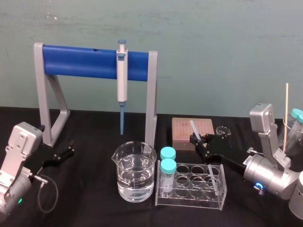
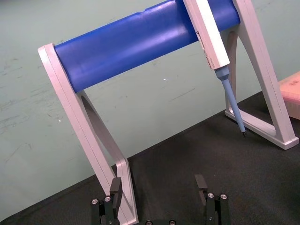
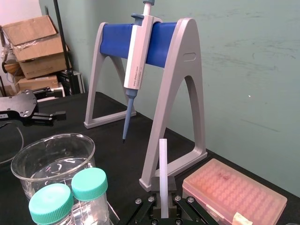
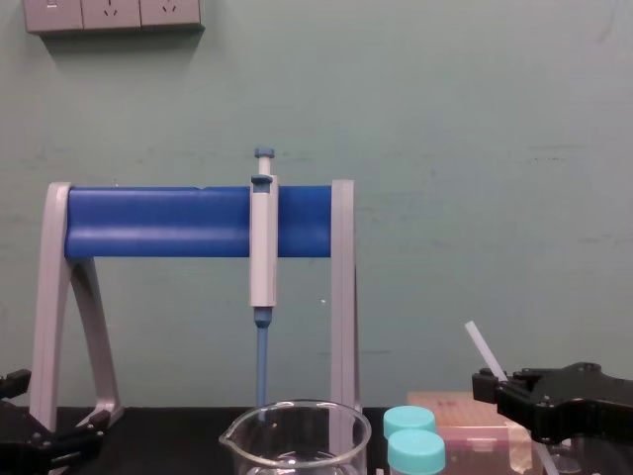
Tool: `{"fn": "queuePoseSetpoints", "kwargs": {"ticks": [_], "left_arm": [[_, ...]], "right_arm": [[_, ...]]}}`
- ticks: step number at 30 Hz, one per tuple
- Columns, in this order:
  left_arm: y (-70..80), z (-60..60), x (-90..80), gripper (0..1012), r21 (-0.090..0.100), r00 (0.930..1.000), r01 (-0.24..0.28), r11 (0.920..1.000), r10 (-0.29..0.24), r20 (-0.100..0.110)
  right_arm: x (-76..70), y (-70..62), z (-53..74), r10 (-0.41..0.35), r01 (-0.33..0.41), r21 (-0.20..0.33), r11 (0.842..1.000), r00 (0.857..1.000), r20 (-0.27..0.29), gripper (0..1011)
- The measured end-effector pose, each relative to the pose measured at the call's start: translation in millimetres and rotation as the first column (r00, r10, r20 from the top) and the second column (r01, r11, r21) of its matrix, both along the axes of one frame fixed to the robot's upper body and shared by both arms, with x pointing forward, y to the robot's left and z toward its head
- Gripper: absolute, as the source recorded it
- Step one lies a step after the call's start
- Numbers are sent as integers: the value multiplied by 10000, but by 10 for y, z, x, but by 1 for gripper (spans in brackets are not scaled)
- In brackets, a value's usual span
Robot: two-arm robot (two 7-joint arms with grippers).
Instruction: Pick up the stirring rod with one hand, then place it down.
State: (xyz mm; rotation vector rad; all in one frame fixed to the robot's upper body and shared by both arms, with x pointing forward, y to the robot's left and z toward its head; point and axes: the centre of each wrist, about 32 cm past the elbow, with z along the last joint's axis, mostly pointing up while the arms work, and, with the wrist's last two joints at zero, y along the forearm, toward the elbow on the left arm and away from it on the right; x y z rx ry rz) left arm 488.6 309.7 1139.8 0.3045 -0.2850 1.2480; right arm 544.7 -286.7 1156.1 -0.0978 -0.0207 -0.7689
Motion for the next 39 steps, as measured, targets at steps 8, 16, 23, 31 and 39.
{"fn": "queuePoseSetpoints", "kwargs": {"ticks": [8,16,23,31,39], "left_arm": [[0,0,0,1000,0,10000,0,10000,0,0],[0,0,0,1000,1,10000,0,10000,0,-1],[0,0,0,1000,0,10000,0,10000,0,0],[0,0,0,1000,0,10000,0,10000,0,0],[0,0,0,1000,0,10000,0,10000,0,0]], "right_arm": [[-15,-7,11,-167,163,207,9997,9996,229,71],[-41,-20,91,-321,215,1067,9941,9946,990,70],[-45,16,207,-168,-98,1461,9892,9835,1799,70],[-59,36,252,-628,152,1433,9896,9405,3340,70],[-68,4,112,-1260,640,1633,9845,9057,4047,70]]}}
